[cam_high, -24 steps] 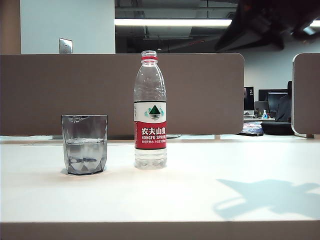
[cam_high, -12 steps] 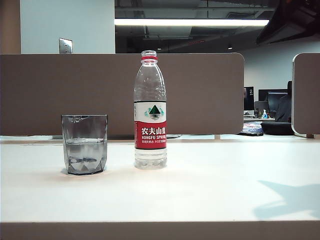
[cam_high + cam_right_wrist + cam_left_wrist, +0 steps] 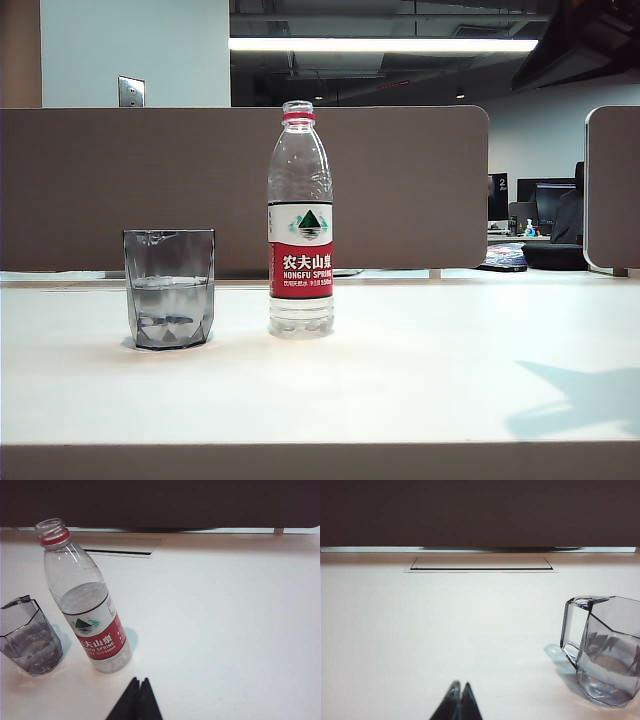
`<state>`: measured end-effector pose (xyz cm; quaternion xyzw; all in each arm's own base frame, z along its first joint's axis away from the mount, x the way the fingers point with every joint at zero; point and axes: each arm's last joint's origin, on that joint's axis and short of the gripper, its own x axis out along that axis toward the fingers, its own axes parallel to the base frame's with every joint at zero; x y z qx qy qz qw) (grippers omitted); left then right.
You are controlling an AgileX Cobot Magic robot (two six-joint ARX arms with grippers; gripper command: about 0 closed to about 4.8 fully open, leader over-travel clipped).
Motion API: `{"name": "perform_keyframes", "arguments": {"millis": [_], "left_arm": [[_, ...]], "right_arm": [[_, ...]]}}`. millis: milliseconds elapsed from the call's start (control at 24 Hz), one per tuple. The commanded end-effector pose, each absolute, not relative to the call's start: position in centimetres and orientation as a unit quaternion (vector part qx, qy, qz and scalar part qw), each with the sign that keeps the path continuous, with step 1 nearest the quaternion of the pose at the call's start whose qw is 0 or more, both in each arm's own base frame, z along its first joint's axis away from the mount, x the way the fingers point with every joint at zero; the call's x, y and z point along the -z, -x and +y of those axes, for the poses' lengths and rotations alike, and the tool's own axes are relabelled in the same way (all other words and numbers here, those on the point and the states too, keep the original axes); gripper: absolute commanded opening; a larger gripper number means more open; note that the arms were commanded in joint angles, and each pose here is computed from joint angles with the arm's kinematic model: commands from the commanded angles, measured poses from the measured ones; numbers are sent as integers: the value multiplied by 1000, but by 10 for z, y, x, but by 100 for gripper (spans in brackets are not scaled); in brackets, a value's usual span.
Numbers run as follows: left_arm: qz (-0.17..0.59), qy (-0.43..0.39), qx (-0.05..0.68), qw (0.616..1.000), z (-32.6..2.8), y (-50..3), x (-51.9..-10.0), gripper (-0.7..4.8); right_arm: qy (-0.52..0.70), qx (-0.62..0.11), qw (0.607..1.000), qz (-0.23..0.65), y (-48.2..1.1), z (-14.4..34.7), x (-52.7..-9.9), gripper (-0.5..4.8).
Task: Pick up the mineral water bottle on the table and pour water into the mug until it's half full.
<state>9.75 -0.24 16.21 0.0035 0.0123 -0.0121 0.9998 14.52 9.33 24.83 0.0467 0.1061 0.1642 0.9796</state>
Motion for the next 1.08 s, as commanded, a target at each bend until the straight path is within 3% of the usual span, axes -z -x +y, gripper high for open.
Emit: {"name": "perform_keyframes", "arguments": {"millis": [42, 209, 667, 834, 1084], "left_arm": [[8, -4, 14, 1000, -2, -97, -164, -5], [8, -4, 14, 1000, -2, -97, -164, -5], [7, -4, 14, 1000, -2, -97, -164, -5], [8, -4, 14, 1000, -2, -97, -164, -5], [8, -4, 14, 1000, -2, -97, -164, -5]], "right_arm": [[-46, -165, 980, 101, -144, 93, -251, -5], [9, -140, 987, 80, -136, 78, -257, -5], [-37, -5, 998, -50, -94, 14, -226, -5], [-34, -41, 996, -74, -88, 8, -212, -5], [-43, -59, 996, -43, -94, 9, -182, -5]]}}
